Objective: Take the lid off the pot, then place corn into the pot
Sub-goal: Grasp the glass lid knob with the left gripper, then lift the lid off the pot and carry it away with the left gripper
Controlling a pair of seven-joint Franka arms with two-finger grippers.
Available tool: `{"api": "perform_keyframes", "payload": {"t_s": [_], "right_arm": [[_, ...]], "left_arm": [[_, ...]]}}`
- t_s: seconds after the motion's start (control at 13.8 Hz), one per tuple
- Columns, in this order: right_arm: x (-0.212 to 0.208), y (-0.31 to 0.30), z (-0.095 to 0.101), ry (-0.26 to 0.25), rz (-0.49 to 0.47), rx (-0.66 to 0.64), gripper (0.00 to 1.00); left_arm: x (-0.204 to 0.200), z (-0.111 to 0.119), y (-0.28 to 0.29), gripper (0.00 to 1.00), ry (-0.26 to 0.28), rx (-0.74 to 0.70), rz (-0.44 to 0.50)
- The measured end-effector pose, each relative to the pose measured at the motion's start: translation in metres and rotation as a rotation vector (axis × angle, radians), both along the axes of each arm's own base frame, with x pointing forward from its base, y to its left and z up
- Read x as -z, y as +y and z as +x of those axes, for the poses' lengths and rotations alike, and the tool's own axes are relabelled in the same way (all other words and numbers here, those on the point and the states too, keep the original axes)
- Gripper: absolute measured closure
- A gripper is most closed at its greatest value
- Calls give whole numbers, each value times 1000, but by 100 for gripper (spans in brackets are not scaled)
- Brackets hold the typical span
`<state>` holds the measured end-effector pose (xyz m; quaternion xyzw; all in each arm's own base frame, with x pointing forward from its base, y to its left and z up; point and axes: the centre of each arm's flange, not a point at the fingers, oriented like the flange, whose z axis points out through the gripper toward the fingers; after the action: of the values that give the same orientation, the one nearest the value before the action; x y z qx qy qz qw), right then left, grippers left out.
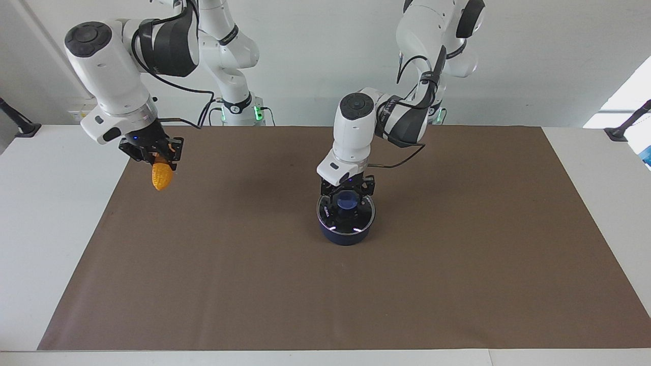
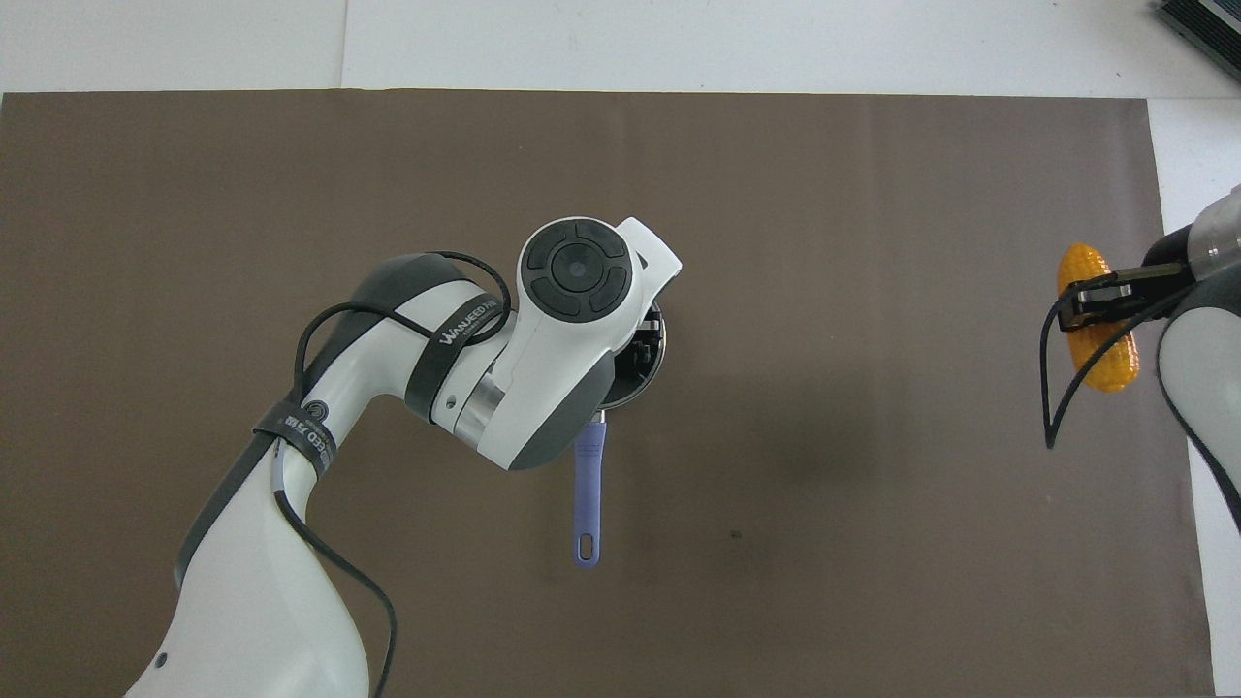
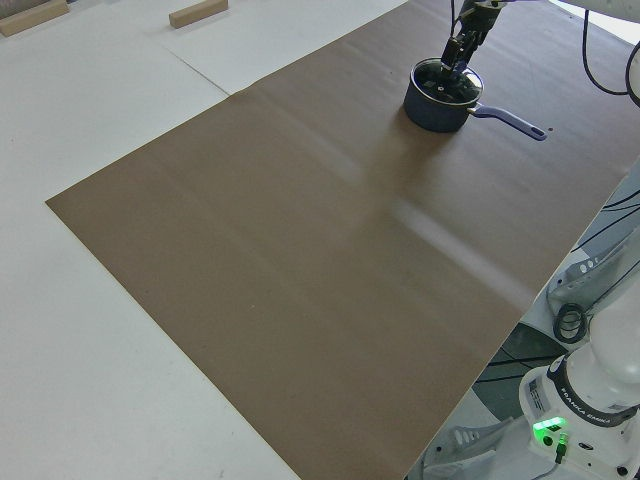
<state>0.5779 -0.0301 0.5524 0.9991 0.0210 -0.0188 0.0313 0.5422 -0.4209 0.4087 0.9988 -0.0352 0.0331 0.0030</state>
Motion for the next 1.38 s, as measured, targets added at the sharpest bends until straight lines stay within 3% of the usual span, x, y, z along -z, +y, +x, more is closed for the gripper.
{"api": "perform_keyframes", "payload": {"t_s": [0.58,1.02,1.38], "right_arm": [[0,1,0,0,0,-2,60],[0,4,0,0,0,-7,60],[-1,13,1,-11,-1,25,60]], "left_arm": [[-4,-1,-1,39,-12,-11,4],[-44,-2,12,39,-44,-27,-12],[-37,23,74,39,-10,-44,36]]}}
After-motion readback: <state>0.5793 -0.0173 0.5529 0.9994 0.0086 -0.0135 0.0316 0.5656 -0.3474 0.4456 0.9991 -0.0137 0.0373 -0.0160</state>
